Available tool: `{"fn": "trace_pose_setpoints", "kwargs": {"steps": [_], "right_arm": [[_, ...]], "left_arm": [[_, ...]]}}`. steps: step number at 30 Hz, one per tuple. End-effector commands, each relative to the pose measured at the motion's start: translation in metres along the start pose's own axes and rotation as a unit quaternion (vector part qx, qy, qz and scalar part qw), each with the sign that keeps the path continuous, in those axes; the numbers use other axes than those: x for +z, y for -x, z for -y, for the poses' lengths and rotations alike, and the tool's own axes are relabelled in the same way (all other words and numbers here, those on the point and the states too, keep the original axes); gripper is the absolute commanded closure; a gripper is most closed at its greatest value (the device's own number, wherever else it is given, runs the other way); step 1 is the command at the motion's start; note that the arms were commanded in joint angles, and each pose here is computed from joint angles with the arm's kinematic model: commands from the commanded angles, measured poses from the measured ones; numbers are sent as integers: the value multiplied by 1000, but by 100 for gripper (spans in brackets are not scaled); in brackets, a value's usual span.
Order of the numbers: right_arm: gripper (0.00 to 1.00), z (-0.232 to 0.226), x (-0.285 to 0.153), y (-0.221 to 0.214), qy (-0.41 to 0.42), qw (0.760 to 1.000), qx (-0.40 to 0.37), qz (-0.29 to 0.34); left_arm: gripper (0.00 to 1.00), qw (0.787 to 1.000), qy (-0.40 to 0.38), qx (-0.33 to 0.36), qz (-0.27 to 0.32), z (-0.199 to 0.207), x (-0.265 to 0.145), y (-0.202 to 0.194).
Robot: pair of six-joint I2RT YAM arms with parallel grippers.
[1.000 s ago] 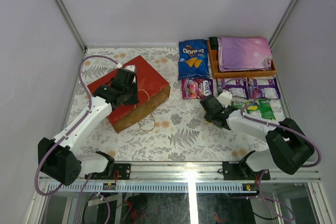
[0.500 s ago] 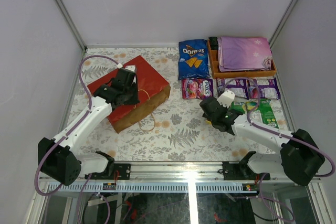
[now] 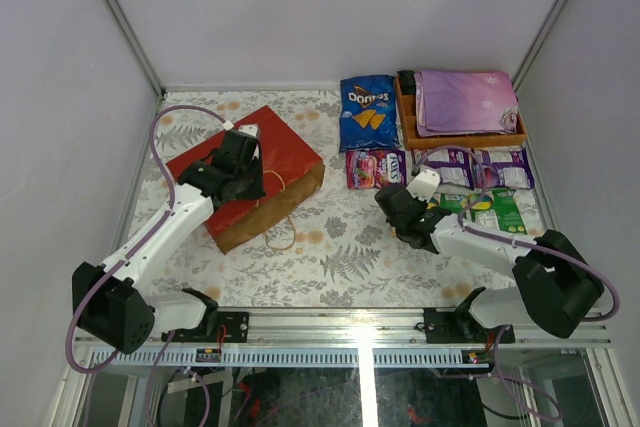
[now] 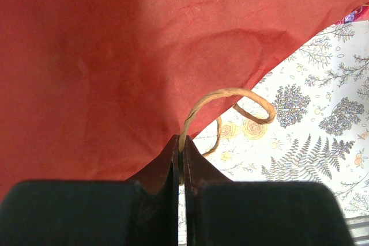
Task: Take the snacks out of the paper bag
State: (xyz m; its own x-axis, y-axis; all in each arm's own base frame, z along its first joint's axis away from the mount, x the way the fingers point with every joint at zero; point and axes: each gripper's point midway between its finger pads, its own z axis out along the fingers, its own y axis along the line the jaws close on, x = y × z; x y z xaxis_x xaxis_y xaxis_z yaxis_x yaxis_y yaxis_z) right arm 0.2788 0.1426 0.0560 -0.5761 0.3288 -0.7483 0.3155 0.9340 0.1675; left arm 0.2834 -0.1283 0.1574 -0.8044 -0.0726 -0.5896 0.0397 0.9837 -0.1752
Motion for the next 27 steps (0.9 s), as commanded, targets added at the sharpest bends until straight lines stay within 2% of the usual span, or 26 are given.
{"fn": "trace_pose_setpoints", "kwargs": {"steps": [1, 4, 7, 8, 9, 10, 11, 12, 14, 16, 17, 18, 20, 23, 25, 26, 27], "right_arm": [[100, 1, 8, 1, -4, 1000, 7, 14], [100, -3, 4, 8, 8, 1000, 1, 21], [98, -29, -14, 38, 68, 996, -7, 55], [87, -43, -23, 49, 98, 993, -6, 69], [64, -61, -32, 56, 145, 986, -5, 82], [36, -87, -42, 54, 219, 972, -4, 79], [16, -123, -62, 67, 325, 939, 36, 106], [2, -147, -81, 68, 411, 902, 74, 112], [1, -176, -101, 61, 516, 838, 159, 84], [1, -210, -128, 51, 618, 763, 189, 34], [0, -223, -134, 42, 648, 733, 204, 18], [0, -234, -139, 35, 665, 714, 220, 4], [0, -259, -139, 15, 665, 712, 225, -14], [0, -280, -149, -2, 642, 743, 188, 21], [0, -285, -159, -8, 611, 778, 136, 57], [0, -287, -173, 4, 592, 794, 103, 96], [0, -287, -178, 10, 554, 821, 71, 120]], "left_arm": [[100, 1000, -6, 9, 29, 3, -3, 12], [100, 999, -3, 8, 33, 3, -3, 15], [100, 999, 8, 2, 50, 1, -11, 27], [100, 998, 11, -2, 57, 1, -15, 32], [100, 998, 13, -5, 64, 1, -19, 36], [100, 997, 12, -11, 73, 2, -23, 42], [100, 996, 11, -16, 82, 3, -28, 47], [100, 996, 13, -22, 90, 3, -31, 52], [100, 994, 16, -32, 99, 3, -36, 58], [100, 994, 18, -40, 103, 4, -39, 63], [100, 993, 15, -44, 108, 6, -44, 67], [100, 993, 11, -47, 111, 8, -47, 71], [100, 992, 5, -51, 118, 11, -54, 78], [100, 990, 0, -53, 130, 14, -65, 87], [100, 989, 4, -54, 138, 12, -69, 91], [100, 989, 6, -53, 141, 11, -71, 91], [100, 988, 6, -52, 143, 11, -72, 92]]}}
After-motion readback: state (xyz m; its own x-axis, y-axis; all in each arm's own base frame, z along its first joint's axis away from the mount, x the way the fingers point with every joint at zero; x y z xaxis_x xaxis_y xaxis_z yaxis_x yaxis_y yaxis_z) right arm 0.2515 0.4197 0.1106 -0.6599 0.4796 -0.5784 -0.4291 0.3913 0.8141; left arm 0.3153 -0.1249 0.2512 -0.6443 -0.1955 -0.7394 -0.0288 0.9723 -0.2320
